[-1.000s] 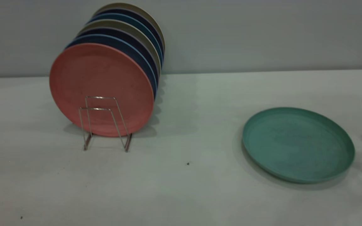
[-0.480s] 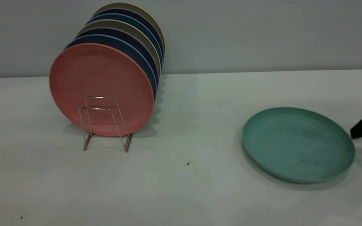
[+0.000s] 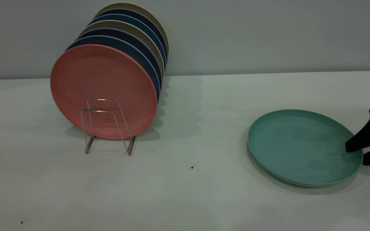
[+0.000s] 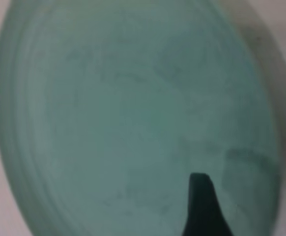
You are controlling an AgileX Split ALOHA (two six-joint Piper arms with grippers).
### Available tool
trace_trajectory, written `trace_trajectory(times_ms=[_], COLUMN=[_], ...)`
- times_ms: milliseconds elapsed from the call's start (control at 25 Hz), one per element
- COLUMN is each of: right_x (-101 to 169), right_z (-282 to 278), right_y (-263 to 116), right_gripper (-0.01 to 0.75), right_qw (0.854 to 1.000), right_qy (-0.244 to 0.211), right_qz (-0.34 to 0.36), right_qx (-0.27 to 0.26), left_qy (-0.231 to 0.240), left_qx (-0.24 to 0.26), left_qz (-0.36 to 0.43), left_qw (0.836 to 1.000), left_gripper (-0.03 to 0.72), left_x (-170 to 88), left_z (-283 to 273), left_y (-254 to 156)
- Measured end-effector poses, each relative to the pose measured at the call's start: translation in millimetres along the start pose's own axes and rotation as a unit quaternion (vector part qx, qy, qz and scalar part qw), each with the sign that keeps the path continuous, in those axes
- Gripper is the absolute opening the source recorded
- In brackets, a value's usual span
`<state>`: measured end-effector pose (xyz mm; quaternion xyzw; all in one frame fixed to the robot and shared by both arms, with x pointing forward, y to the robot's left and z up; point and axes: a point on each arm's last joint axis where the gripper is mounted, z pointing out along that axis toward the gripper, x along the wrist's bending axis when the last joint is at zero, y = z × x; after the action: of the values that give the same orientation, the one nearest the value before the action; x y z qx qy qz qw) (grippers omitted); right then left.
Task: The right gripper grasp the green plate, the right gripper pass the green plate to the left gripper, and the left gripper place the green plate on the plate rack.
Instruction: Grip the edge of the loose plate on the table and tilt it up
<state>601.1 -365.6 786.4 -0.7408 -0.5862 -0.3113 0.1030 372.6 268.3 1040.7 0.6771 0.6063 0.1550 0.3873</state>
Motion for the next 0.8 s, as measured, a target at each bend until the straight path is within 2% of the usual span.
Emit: trace_trajectory(times_ms=[120, 200, 280, 440, 480, 600, 800], right_x=[9.2, 17.0, 22.2, 25.4, 25.1, 25.9, 37.9], right_z=[9.4, 16.2, 21.7, 26.0, 26.0, 23.8, 1.1], right_y=[-2.3, -3.0, -2.9, -0.9, -1.0, -0.8, 8.3], right_gripper=[0.453, 0.387, 0.3, 0.067, 0.036, 0.015, 0.015], right_qw=[1.0, 1.0, 1.0, 0.999, 0.999, 0.998, 0.993], right_qy=[0.003, -0.004, -0.019, -0.041, -0.042, -0.049, -0.077], right_qz=[-0.008, -0.014, -0.013, -0.009, -0.009, -0.023, -0.093], right_qx=[0.008, 0.012, 0.01, 0.003, 0.003, 0.008, 0.008], left_qy=[0.001, 0.002, 0.005, 0.013, 0.014, 0.01, -0.02], left_qx=[-0.002, -0.004, -0.012, -0.034, -0.034, -0.022, 0.022], left_qz=[0.0, 0.0, 0.0, 0.0, 0.0, -0.014, -0.024], left_qw=[1.0, 1.0, 1.0, 0.999, 0.999, 1.0, 0.999], left_gripper=[0.561, 0.561, 0.561, 0.561, 0.561, 0.561, 0.561], left_x=[0.2, 0.3, 0.9, 2.4, 2.8, 4.0, 6.7], left_z=[0.0, 0.0, 0.0, -0.2, 0.5, 6.8, 34.1], left_y=[0.4, 0.8, 2.3, 6.2, 6.6, 7.0, 8.7])
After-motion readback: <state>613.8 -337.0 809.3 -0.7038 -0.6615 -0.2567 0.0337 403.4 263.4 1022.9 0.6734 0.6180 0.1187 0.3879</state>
